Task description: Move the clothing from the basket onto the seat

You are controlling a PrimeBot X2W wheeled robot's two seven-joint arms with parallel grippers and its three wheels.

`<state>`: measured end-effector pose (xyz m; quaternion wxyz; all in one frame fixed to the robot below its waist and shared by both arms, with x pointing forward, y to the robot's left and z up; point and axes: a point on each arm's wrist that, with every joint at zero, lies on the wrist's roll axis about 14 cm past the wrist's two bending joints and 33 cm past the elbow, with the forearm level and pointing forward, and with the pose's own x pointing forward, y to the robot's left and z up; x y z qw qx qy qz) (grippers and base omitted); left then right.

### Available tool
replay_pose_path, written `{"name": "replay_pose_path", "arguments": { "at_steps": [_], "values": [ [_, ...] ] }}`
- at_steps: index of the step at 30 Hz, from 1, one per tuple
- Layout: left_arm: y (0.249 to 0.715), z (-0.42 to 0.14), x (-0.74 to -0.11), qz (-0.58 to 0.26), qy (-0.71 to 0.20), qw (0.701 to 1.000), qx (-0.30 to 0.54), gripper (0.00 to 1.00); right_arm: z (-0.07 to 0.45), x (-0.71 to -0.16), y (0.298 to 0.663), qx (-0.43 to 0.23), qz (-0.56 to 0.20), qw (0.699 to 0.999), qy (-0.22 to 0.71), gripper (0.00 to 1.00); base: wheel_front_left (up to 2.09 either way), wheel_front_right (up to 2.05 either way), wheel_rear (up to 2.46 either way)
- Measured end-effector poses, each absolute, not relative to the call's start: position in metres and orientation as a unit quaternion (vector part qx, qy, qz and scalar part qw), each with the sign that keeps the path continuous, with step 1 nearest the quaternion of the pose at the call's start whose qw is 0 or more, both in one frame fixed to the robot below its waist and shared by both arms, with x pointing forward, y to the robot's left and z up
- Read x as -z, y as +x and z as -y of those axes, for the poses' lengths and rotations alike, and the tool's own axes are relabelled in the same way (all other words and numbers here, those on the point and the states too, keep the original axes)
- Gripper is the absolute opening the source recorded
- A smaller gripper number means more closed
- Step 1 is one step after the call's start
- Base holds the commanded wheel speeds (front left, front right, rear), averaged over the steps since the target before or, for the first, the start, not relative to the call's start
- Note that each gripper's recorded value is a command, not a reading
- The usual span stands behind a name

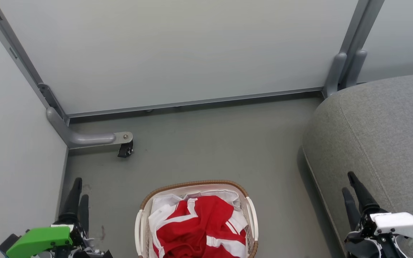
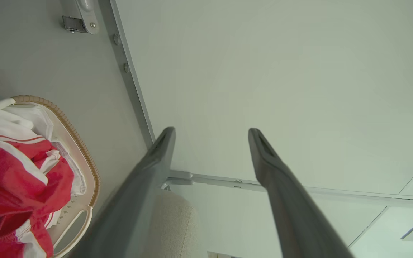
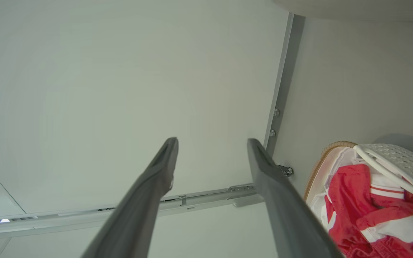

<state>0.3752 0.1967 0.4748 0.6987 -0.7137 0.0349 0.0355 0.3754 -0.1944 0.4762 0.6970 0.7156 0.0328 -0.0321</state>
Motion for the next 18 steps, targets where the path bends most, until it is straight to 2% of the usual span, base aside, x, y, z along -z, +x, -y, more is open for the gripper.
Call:
{"name": "replay_pose_path", "arguments": {
  "at_steps": [7,18],
  "values": [
    [0.372,-0.19,-0.468,-0.043,-0.708,0.703,-0.042,1.0,0.194,-0.469,0.371,0.046,-0.035,0.706,0.706,1.0,0.0,0.0,0.0],
    [0.374,-0.181,-0.478,-0.036,-0.676,0.735,-0.029,1.0,0.202,-0.473,0.372,0.056,-0.022,0.758,0.649,1.0,0.0,0.0,0.0]
  ]
}}
